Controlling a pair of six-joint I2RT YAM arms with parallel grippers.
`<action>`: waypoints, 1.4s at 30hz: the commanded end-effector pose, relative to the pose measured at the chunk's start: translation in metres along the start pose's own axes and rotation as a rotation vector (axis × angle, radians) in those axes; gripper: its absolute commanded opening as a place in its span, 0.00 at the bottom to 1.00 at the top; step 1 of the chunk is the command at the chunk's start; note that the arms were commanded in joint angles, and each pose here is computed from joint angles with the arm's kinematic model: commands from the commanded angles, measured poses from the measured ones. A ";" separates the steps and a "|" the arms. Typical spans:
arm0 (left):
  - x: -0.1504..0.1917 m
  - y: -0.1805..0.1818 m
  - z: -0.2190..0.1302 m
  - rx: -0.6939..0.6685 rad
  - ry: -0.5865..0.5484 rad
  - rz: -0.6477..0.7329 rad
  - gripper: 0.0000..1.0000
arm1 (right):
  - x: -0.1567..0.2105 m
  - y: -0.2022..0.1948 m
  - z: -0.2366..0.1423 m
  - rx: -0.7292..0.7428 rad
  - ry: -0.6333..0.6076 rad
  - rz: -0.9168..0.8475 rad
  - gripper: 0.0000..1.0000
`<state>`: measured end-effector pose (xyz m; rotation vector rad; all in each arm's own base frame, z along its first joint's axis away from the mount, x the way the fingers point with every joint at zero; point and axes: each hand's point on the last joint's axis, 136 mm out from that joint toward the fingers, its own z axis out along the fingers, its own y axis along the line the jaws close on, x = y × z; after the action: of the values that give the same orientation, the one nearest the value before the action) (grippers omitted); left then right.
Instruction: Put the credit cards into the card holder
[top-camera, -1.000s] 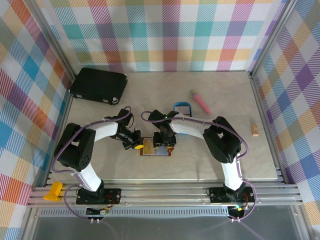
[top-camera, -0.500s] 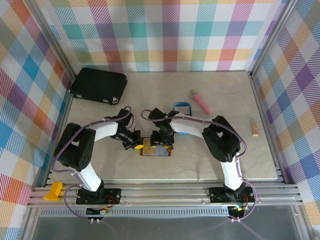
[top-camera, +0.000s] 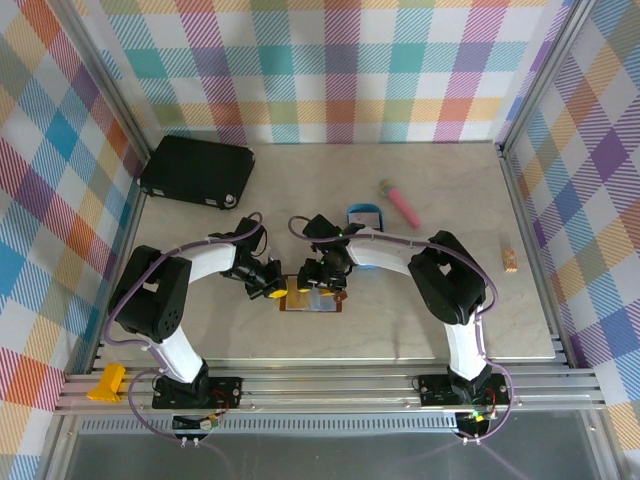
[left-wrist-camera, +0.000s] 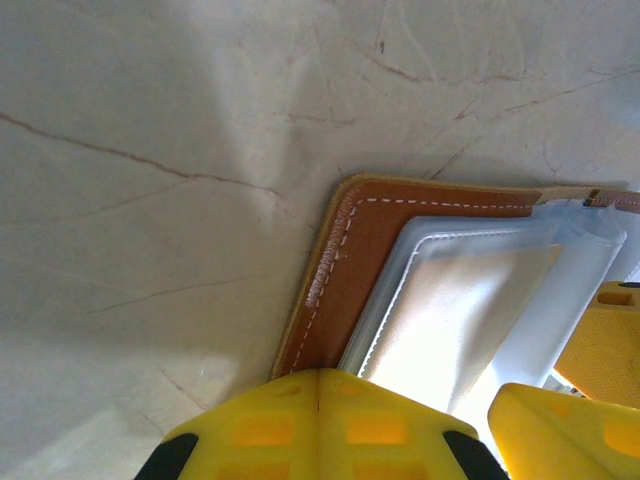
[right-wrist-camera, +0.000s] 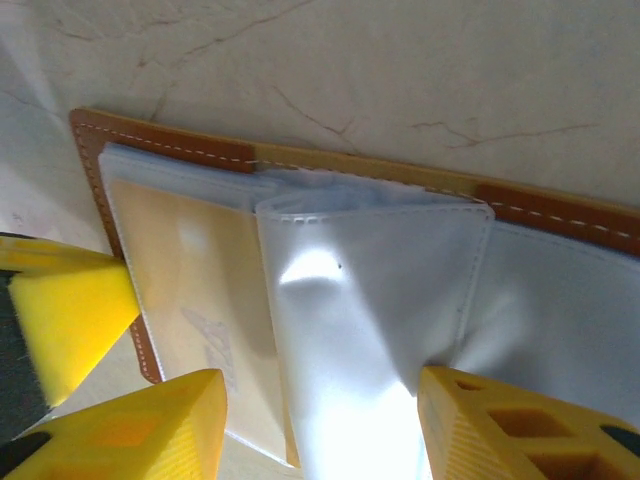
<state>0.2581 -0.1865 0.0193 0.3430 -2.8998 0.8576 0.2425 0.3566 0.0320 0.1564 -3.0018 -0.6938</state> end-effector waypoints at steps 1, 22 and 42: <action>0.004 0.017 0.009 -0.054 0.027 -0.030 0.00 | 0.002 0.006 0.004 -0.044 0.007 0.001 0.54; 0.004 0.017 0.008 -0.053 0.026 -0.032 0.00 | -0.003 0.038 -0.013 -0.230 -0.040 -0.040 0.45; -0.001 0.003 -0.006 0.018 -0.027 -0.026 0.02 | -0.011 0.037 0.002 -0.210 -0.027 -0.017 0.44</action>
<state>0.2590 -0.1858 0.0209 0.3551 -2.9030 0.8772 0.2464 0.3856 0.0453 0.1701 -2.9366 -1.0098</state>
